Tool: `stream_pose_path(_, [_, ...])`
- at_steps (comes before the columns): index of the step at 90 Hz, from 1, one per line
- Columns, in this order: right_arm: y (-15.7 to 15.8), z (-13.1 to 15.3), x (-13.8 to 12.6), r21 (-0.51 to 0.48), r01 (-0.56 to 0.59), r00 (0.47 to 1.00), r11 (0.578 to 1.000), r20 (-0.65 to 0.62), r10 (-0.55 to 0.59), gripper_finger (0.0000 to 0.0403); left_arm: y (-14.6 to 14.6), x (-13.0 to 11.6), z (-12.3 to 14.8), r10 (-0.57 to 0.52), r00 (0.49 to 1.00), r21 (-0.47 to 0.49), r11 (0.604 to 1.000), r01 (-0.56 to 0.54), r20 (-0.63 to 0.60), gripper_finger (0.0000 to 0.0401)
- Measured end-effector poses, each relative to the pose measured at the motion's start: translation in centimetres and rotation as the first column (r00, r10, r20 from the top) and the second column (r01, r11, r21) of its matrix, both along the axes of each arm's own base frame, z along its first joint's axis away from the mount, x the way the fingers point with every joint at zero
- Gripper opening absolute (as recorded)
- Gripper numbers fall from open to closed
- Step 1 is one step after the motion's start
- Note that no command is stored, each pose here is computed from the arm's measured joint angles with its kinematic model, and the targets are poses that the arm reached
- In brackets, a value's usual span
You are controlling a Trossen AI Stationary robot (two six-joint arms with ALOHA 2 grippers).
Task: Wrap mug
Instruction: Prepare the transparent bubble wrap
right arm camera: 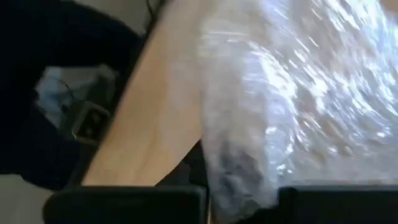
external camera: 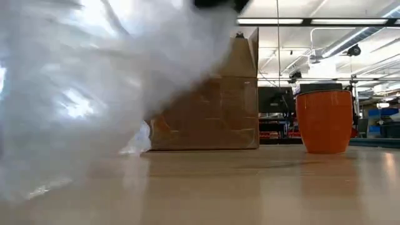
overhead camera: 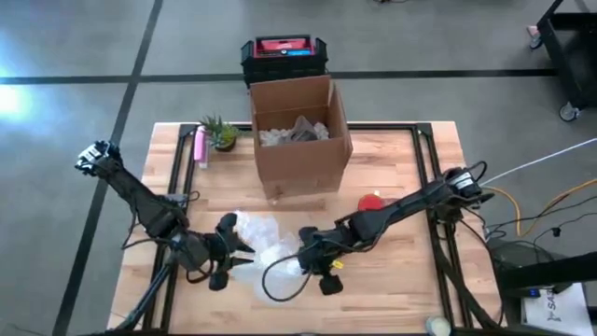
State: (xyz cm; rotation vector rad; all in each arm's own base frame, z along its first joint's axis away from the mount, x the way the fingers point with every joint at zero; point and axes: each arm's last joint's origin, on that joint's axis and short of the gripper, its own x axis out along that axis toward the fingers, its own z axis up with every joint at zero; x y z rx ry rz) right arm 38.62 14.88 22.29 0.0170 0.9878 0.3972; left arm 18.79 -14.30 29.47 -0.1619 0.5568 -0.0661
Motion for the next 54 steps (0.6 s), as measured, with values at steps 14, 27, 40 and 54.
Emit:
stream_pose_path(14, [1.9, -0.2, -2.2, -0.092, 0.044, 0.993, 0.995, -0.105, -0.054, 0.0, 0.5, -0.5, 0.5, 0.01, 1.0, -0.004, 1.0, -0.01, -0.005, 0.0198])
stream_pose_path(27, [3.5, -0.2, -4.1, -0.223, 0.088, 0.985, 0.971, -0.127, -0.118, 0.0, 1.0, -0.9, 0.7, 0.074, 0.997, 0.004, 0.997, -0.073, -0.012, 0.0216])
stream_pose_path(40, [4.5, -0.1, -5.6, -0.347, 0.186, 0.97, 0.919, -0.082, -0.228, 0.0, 1.1, -0.2, -0.8, 0.119, 0.991, 0.047, 0.992, -0.117, -0.055, 0.0206])
stream_pose_path(54, [5.4, 0.0, -7.3, -0.429, 0.316, 0.932, 0.846, -0.029, -0.362, 0.0, 0.2, 1.5, -3.4, 0.136, 0.979, 0.096, 0.988, -0.122, -0.149, 0.0183])
